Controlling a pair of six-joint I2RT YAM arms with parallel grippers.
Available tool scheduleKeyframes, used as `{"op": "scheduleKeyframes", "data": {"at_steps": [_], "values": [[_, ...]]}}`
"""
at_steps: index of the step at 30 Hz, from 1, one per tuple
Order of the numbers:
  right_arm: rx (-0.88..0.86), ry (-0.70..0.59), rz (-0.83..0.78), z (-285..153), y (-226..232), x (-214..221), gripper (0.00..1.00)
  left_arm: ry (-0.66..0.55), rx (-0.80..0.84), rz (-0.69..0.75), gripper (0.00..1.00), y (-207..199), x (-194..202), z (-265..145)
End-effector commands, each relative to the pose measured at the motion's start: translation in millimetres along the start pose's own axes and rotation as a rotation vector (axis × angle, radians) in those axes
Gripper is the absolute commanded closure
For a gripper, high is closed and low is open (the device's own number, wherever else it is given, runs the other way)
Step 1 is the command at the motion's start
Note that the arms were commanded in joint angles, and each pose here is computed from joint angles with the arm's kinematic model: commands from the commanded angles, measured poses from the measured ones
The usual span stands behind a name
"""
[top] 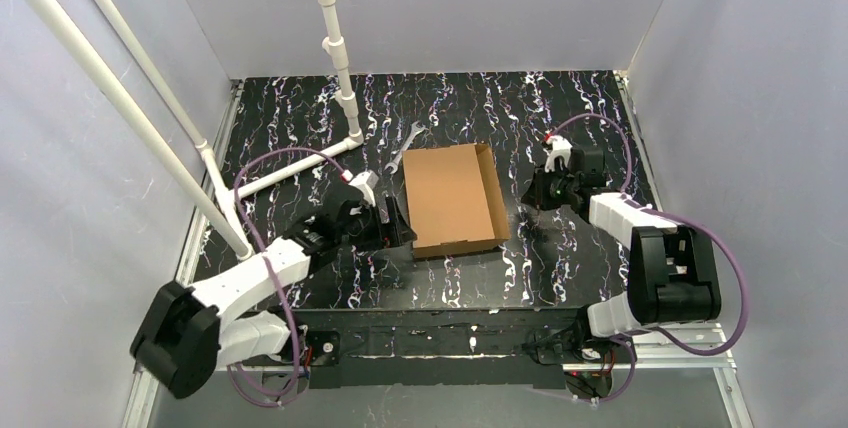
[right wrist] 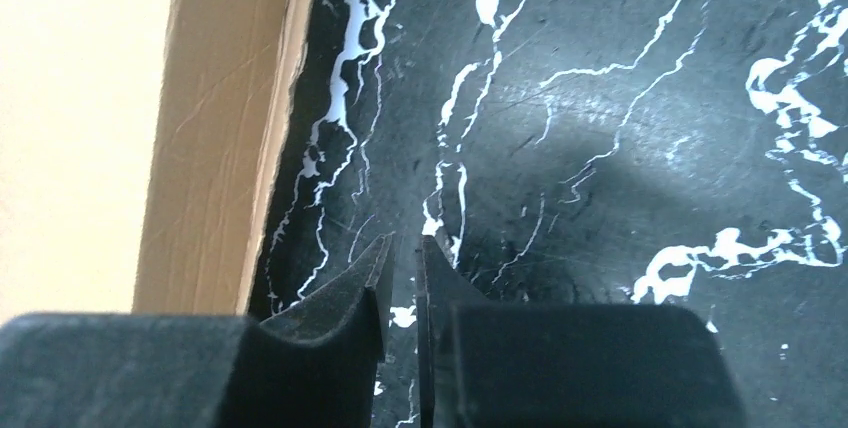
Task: Fold the paper box
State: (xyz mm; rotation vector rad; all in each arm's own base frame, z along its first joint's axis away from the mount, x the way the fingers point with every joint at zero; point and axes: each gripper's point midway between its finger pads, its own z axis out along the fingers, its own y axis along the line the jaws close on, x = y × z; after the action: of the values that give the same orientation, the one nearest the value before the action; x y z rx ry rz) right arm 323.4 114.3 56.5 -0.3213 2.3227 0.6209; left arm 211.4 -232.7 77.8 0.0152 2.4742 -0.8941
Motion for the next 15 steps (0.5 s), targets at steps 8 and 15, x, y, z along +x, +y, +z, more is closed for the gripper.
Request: {"op": "scheduleKeyframes", "data": {"at_steps": [8, 15], "values": [[-0.133, 0.025, -0.044, 59, -14, -70, 0.83, -0.097, 0.002, -0.017, 0.02, -14, -75, -4], [-0.164, 0.053, 0.032, 98, -19, -84, 0.84, -0.079, -0.044, -0.049, 0.02, 2, -122, 35]]}}
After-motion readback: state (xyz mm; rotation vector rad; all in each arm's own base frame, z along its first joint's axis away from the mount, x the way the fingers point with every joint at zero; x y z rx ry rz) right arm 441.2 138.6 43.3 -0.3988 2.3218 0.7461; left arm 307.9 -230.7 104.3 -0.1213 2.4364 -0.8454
